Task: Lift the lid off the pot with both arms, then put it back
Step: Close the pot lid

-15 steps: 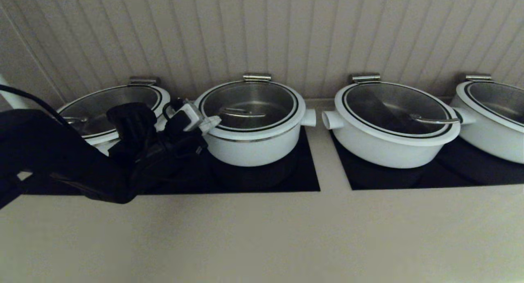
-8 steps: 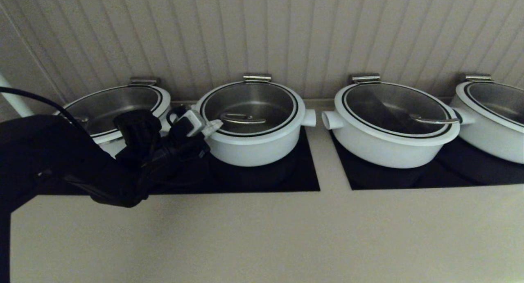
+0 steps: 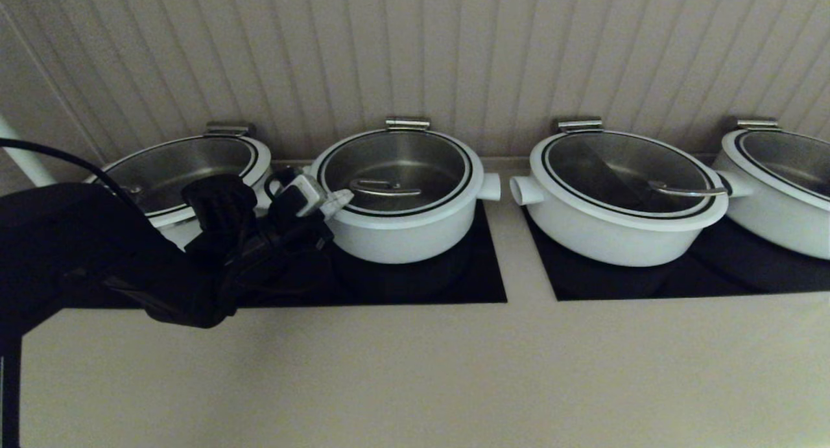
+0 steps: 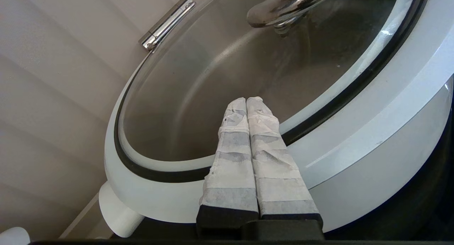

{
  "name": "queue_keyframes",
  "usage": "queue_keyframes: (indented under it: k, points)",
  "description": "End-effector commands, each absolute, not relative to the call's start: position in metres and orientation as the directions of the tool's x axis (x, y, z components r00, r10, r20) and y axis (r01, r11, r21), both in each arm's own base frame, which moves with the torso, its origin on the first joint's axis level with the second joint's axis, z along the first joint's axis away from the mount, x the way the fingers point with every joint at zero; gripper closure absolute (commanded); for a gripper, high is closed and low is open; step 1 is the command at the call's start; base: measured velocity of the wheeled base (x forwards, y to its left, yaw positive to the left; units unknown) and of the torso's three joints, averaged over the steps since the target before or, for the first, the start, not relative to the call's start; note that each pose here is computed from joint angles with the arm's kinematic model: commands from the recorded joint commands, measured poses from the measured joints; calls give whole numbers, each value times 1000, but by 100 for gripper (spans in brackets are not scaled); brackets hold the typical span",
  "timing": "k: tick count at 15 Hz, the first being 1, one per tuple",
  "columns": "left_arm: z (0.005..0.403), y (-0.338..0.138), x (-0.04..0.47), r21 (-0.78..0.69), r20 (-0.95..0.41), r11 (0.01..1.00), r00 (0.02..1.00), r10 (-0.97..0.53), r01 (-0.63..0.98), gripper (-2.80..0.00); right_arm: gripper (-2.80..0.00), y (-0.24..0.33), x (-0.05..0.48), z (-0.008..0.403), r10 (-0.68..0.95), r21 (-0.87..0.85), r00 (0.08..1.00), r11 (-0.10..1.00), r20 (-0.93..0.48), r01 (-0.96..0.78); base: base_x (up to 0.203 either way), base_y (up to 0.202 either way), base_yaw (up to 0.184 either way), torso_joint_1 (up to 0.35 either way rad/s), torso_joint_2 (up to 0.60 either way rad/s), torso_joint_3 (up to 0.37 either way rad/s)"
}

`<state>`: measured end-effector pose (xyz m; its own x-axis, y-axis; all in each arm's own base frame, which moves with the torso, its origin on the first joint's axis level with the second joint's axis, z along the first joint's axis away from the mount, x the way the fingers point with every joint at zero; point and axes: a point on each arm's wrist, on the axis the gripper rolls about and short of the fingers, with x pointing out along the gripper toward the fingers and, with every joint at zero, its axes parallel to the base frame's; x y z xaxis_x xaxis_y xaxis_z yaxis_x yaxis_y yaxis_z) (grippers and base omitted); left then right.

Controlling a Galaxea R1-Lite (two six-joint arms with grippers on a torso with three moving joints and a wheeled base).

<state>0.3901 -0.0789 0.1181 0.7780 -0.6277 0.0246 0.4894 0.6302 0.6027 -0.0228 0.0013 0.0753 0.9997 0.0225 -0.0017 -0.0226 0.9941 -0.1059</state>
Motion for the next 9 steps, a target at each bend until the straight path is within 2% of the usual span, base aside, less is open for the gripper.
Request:
queue_keyframes:
  k: [1, 9]
  points:
    - [123, -79, 389, 611, 37, 629, 776, -630, 481, 0, 0, 1, -23, 75, 23, -107, 1000, 994, -2, -23, 0, 0, 0, 0, 0, 0]
    - [138, -75, 367, 615, 45, 629, 775, -630, 476, 0, 0, 1, -23, 75, 23, -107, 1000, 994, -2, -23, 0, 0, 0, 0, 0, 0]
